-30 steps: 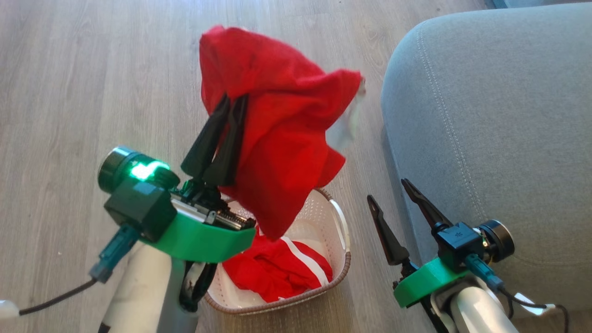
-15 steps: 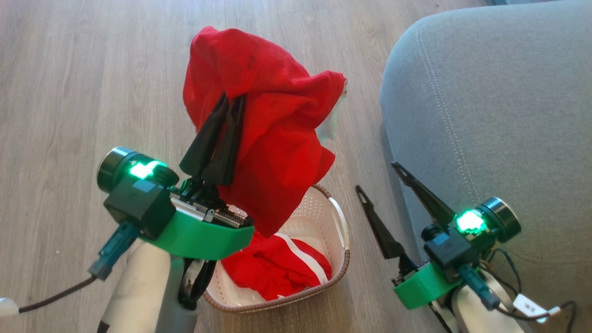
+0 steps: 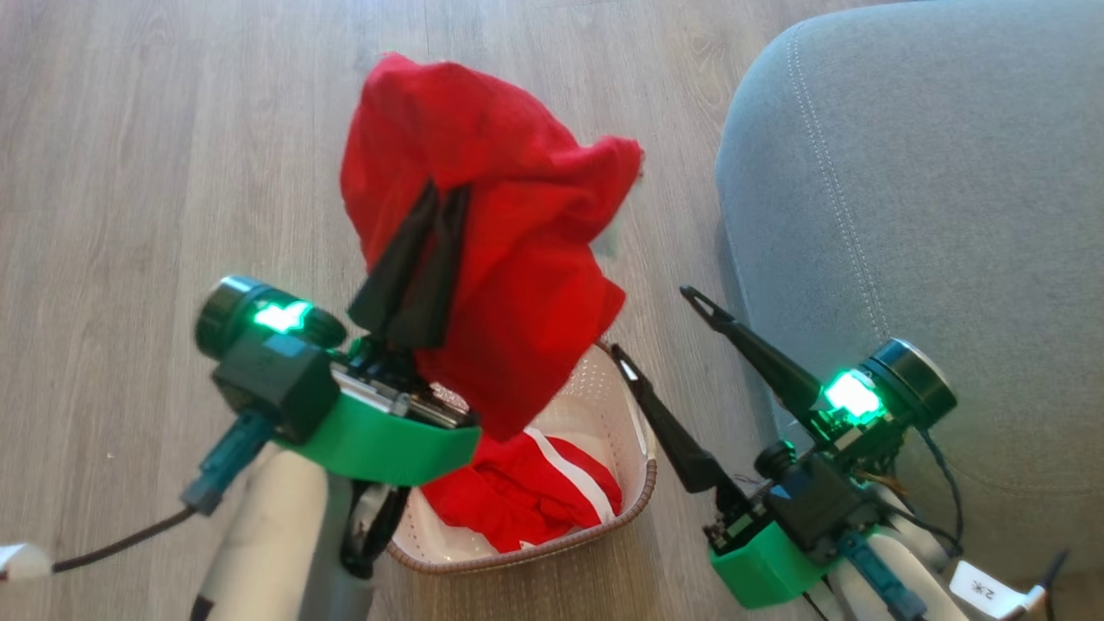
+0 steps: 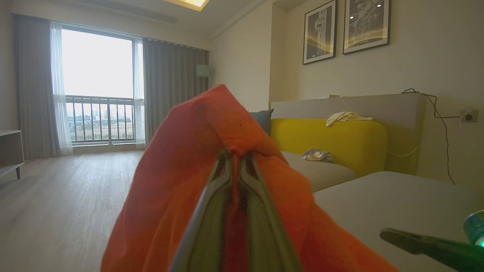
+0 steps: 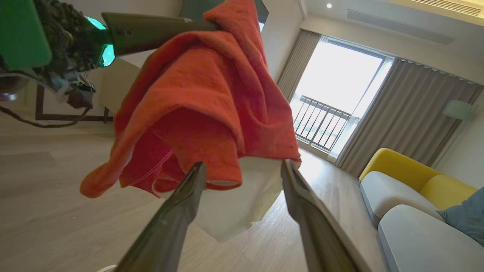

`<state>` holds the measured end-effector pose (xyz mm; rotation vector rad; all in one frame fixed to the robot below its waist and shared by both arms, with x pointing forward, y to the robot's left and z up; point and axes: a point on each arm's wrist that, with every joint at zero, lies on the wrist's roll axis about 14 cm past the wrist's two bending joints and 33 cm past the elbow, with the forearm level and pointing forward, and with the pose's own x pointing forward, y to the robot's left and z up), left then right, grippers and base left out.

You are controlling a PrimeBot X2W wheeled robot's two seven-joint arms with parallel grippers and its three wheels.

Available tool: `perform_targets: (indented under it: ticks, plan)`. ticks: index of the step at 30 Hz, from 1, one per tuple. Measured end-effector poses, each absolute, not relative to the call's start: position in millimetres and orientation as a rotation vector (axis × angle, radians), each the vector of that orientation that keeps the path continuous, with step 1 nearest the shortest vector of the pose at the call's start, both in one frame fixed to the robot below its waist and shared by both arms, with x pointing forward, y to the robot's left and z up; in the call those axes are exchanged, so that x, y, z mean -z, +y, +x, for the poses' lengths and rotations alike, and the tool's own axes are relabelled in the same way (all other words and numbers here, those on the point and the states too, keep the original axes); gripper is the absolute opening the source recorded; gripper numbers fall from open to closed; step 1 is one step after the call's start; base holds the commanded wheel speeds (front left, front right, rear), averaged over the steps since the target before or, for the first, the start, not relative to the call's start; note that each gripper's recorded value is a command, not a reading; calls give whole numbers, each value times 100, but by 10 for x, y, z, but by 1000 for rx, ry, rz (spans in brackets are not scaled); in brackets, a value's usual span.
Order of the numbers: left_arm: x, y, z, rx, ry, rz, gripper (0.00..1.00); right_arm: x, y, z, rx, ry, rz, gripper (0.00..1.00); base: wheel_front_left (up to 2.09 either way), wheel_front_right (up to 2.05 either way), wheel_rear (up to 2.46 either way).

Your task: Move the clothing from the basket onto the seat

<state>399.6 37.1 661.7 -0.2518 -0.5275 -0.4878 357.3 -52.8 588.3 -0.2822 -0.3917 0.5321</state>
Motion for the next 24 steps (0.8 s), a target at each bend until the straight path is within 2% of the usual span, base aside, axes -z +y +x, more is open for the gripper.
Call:
perform_targets:
  ticks: [24]
  plan:
    - [-6343,-110,3737,673,-427,-244,0,-5652,-256,3754,-633,-344,-381,100,0,0,0]
